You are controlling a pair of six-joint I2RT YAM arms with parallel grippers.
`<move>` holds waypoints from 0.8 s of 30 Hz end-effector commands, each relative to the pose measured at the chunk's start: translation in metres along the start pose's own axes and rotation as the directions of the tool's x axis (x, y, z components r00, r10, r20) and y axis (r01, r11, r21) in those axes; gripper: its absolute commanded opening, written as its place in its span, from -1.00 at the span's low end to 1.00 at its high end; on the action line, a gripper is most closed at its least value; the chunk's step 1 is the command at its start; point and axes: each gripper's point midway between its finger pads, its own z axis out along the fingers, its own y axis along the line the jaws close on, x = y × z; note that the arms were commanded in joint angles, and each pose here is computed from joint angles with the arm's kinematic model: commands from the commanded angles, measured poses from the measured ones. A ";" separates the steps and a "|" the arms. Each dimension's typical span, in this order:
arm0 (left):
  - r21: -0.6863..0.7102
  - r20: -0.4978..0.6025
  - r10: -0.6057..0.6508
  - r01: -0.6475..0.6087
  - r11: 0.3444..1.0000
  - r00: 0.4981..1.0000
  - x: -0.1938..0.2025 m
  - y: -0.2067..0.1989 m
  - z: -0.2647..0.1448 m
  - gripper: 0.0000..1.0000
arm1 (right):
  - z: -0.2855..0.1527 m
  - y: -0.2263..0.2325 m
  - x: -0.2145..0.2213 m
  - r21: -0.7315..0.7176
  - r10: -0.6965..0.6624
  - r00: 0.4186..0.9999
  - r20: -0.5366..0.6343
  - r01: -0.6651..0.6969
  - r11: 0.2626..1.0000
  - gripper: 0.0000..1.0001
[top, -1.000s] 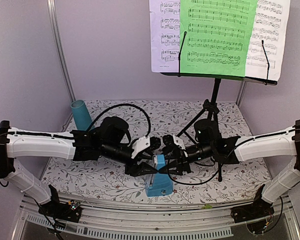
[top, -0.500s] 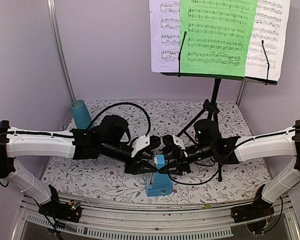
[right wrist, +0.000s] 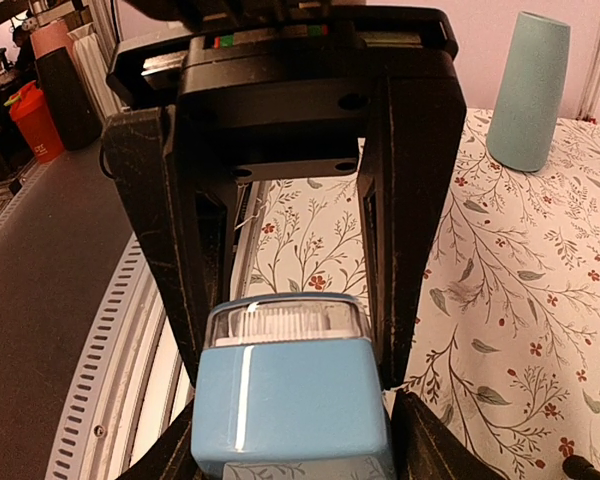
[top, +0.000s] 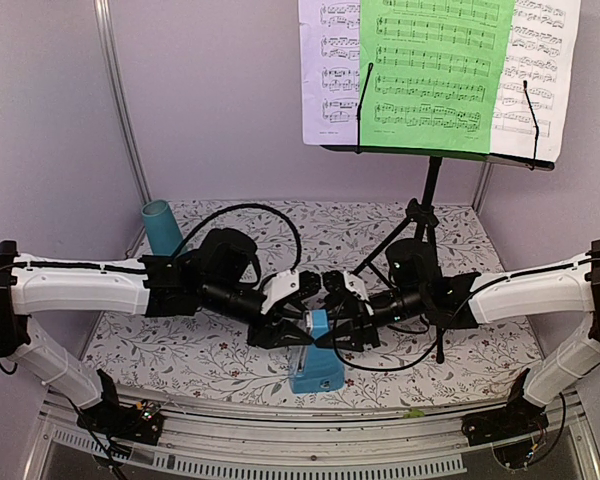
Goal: Set up the instrument practice props
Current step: Open the cover of the metronome.
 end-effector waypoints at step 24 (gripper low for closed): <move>-0.012 0.196 0.037 -0.036 0.999 0.980 -0.043 -0.006 -0.030 -0.24 | 0.001 -0.024 0.038 0.173 0.004 0.986 -0.165 0.025 0.985 -0.60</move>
